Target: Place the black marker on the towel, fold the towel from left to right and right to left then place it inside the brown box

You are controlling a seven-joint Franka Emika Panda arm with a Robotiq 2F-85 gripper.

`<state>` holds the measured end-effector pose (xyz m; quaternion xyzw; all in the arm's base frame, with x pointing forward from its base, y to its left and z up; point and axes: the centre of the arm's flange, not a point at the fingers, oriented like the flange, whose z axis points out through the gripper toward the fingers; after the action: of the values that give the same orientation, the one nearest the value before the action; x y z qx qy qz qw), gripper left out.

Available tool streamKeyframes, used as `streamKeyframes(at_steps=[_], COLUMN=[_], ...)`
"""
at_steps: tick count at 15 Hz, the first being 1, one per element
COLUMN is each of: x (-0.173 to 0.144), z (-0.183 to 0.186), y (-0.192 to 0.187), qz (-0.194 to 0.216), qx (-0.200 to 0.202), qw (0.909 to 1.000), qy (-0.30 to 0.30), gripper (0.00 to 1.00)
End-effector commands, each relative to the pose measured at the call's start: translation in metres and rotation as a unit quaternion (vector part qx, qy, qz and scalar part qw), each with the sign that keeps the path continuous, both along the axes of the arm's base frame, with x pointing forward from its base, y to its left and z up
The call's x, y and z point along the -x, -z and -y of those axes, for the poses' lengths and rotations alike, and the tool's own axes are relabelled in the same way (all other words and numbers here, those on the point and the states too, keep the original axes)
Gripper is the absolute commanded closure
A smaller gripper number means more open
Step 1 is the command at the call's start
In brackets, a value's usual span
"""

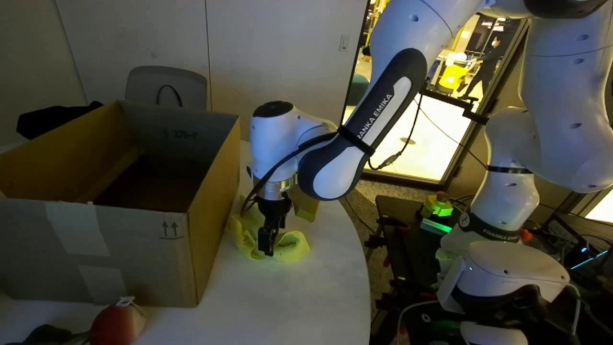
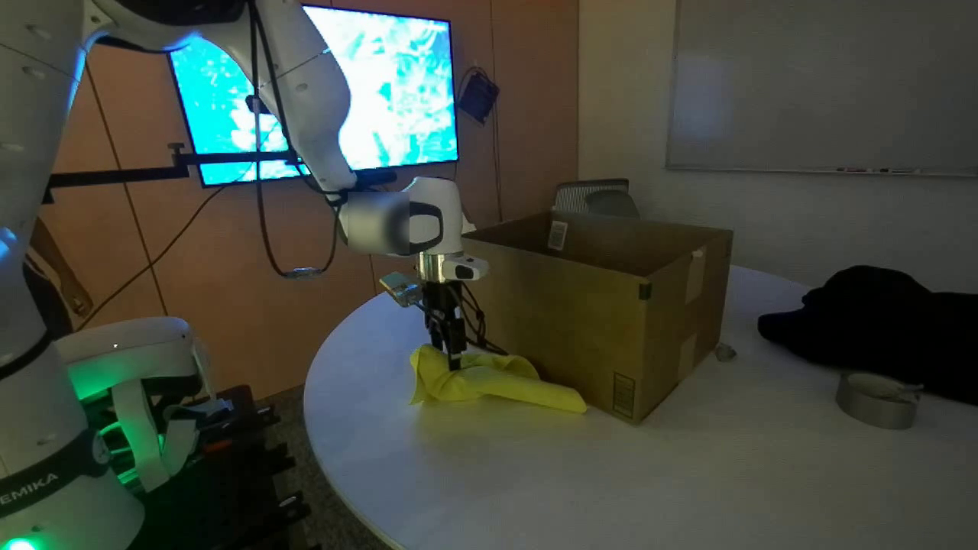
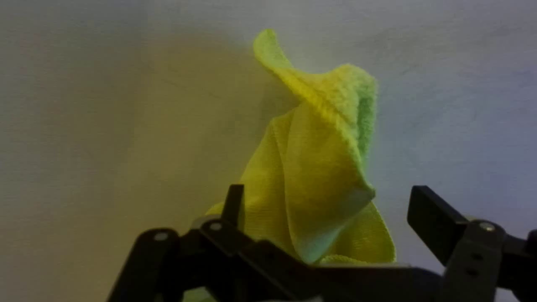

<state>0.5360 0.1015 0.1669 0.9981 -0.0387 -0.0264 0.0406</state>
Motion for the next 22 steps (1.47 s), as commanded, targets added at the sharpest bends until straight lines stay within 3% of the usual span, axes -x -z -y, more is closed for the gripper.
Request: streamKeyframes(at_steps=[1,9,10,11,13,20,22], x=[-0.018,-0.031,-0.030,-0.029,-0.029,-0.015,-0.008], z=[0.010,0.027,0.028,0.030,0.032,0.039,0.045], y=[0.020,0.060,0.064,0.065,0.062,0.027,0.004], qz=[0.007,0.002,-0.002,-0.006,-0.008,-0.012,-0.017], qx=[-0.015,-0.020,-0.020,-0.020,-0.018,-0.001,0.005], qw=[0.9998,0.9998,0.9998,0.9998,0.9998,0.9999,0.9998], qy=[-0.014,0.001,0.002,0.003,0.005,0.009,0.012], gripper=[0.00,0.00,0.05,0.26,0.30,0.84,0.90])
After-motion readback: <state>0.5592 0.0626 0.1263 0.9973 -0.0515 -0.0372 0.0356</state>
